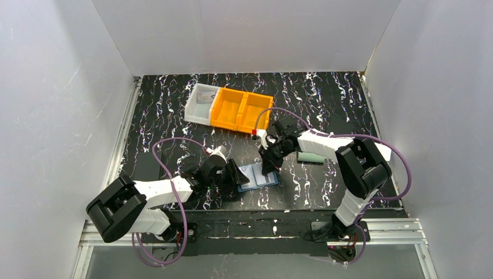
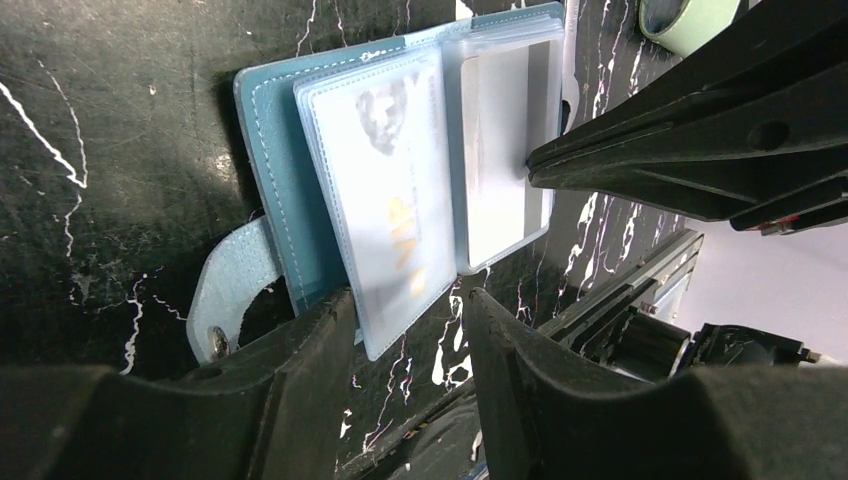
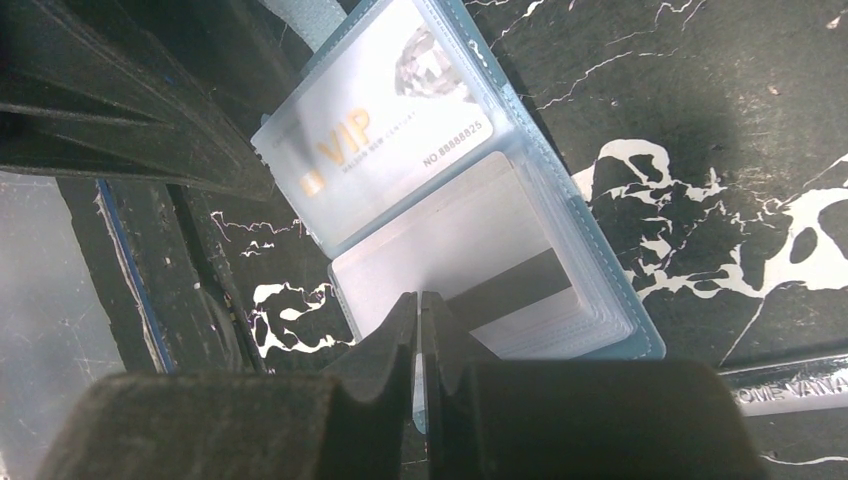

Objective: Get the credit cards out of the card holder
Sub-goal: Remove the credit card from the card holder.

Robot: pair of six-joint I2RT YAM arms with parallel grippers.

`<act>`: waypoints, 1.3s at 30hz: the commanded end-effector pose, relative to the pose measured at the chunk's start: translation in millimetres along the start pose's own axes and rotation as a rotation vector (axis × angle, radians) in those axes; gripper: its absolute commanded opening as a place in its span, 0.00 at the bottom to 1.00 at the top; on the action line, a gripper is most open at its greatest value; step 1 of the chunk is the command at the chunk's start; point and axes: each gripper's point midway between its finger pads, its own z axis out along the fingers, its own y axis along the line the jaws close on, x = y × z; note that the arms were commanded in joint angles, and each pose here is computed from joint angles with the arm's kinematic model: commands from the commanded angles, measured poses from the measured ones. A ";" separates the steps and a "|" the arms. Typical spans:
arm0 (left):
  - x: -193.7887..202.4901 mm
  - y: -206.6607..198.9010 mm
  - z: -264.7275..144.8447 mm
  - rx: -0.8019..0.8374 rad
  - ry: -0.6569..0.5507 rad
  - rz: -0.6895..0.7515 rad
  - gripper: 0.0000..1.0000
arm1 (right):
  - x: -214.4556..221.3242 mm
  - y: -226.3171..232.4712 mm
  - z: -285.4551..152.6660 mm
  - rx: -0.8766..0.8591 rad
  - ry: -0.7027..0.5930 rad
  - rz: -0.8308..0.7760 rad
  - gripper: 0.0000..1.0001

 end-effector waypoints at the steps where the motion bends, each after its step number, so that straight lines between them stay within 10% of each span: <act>1: -4.3 -9.6 -3.1 0.057 -0.018 -0.018 0.43 | -1.0 -2.6 0.7 0.000 0.016 -0.015 0.15; 39: -11.0 -51.7 -3.9 0.196 0.005 0.031 0.41 | -13.5 33.1 -2.7 -0.281 -0.067 0.064 0.62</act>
